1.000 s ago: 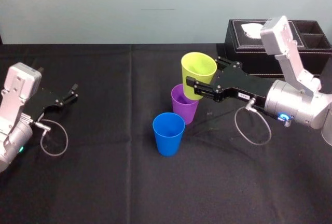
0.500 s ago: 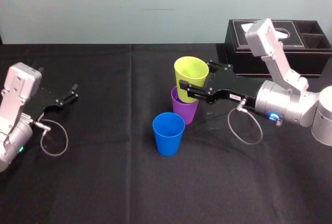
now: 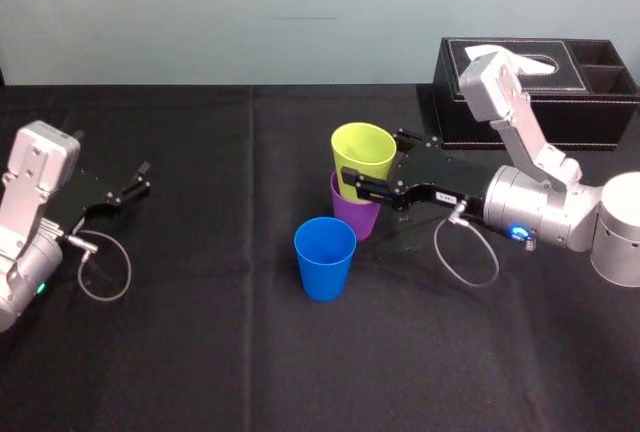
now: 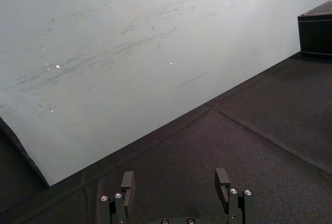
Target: Stack the three plastic cups sequentially using one hand.
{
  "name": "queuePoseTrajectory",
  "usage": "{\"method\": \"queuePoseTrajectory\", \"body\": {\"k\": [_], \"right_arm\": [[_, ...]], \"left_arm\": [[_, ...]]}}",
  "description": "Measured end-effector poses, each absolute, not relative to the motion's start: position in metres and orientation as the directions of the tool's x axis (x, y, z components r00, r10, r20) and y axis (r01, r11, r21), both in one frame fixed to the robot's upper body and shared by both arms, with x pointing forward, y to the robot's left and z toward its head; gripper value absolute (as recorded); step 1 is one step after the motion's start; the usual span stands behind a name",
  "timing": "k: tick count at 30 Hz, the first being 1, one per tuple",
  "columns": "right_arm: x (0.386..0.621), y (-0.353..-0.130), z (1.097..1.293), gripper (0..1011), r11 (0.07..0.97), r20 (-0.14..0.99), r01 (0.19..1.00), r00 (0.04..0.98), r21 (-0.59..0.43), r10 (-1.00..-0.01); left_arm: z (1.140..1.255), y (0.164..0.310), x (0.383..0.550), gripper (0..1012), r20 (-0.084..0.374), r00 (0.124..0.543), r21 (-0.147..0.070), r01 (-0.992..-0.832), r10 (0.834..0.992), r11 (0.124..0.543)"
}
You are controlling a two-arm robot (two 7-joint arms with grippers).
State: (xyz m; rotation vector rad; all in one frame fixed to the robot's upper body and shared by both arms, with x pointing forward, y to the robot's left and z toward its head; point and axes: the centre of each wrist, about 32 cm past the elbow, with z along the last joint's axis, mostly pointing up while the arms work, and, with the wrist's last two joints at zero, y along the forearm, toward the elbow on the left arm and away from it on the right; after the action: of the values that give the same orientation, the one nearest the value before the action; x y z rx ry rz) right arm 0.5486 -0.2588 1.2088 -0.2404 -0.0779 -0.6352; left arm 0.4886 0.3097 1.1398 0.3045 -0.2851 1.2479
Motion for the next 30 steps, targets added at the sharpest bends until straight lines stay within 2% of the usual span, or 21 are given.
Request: {"method": "queuePoseTrajectory", "body": {"k": [18,20,23,30], "right_arm": [[0.5486,-0.2594,1.2073,735,0.779,0.142,0.595,0.804,-0.198,-0.578],[0.5485,-0.2594,1.2073,755,0.779,0.142,0.595,0.804,-0.198,-0.578],[0.5485,-0.2594,1.2075,851,0.779,0.143,0.595,0.804,-0.198,-0.578],[0.5485,-0.2595,1.2077,1004,0.779,0.142,0.595,0.804,-0.198,-0.578]], "left_arm": [[1.1398,0.3097,0.4886,1011,0.374,0.292,0.07,-0.955,0.88,0.287],[1.1398,0.3097,0.4886,1011,0.374,0.292,0.07,-0.955,0.88,0.287],[1.1398,0.3097,0.4886,1012,0.374,0.292,0.07,-0.955,0.88,0.287],[1.1398,0.3096,0.4886,1011,0.374,0.292,0.07,-0.955,0.88,0.287]]}}
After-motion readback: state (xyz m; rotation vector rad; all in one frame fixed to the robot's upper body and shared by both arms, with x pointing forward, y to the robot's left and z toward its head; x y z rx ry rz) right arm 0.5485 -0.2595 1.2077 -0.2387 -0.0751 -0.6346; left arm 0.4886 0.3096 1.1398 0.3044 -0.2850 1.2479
